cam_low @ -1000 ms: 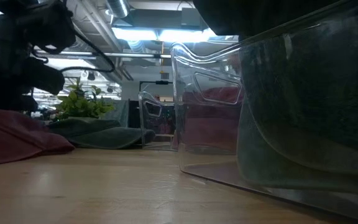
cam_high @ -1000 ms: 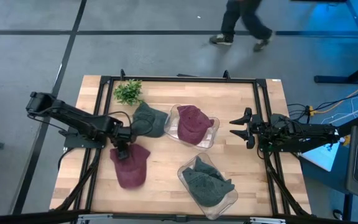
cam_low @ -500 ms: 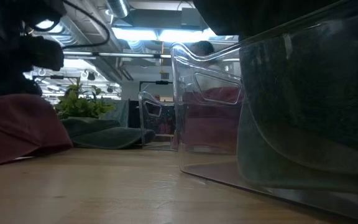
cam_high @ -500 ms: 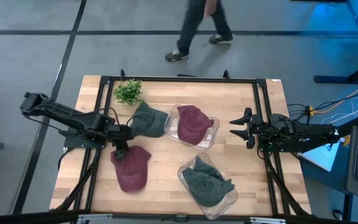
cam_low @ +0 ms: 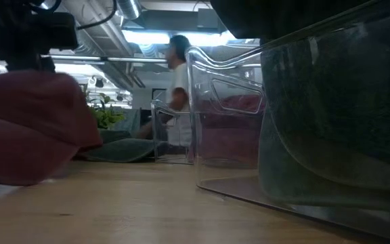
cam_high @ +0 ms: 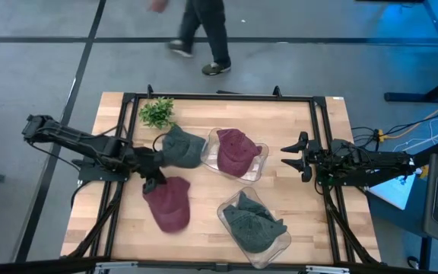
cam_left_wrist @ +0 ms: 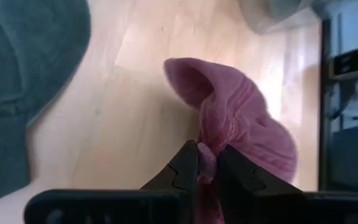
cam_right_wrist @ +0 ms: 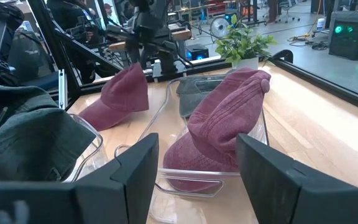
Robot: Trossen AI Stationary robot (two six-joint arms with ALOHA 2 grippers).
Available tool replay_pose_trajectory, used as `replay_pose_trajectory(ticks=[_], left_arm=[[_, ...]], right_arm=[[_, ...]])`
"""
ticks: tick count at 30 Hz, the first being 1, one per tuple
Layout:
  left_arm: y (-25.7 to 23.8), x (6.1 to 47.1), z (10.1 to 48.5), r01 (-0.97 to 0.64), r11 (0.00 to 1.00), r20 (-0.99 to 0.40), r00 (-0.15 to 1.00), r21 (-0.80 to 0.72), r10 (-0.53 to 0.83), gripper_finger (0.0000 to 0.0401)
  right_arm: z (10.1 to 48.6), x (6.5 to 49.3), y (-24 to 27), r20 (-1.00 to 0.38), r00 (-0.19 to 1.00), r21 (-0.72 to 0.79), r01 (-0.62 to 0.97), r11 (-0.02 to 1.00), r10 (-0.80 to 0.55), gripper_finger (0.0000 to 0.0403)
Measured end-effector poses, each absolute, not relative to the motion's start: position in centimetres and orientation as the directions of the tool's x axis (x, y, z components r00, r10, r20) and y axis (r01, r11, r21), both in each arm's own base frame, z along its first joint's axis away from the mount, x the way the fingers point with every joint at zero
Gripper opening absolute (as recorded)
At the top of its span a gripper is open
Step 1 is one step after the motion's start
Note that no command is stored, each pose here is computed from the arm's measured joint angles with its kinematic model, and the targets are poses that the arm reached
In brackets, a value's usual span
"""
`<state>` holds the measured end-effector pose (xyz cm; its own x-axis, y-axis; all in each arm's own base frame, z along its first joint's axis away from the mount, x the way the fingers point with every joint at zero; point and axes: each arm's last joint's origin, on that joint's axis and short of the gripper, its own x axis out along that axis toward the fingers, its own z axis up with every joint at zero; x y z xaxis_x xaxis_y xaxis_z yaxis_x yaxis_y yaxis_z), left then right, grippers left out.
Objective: Pick & Place hat
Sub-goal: Put the red cap into the top transparent bin
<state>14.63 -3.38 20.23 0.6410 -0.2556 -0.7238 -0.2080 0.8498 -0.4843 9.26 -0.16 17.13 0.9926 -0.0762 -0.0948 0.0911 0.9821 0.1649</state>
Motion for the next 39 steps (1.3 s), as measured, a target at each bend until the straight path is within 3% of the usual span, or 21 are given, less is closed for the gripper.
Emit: replay_pose_trajectory(ticks=[39], left_arm=[[-3.1, 16.3, 24.0, -0.055, 0.787, -0.372, 0.9, -0.615, -0.228, 0.0032]], right_arm=[[17.1, 9.3, -0.2, -0.095, 0.993, 0.165, 0.091, 0.982, -0.076, 0.0213]])
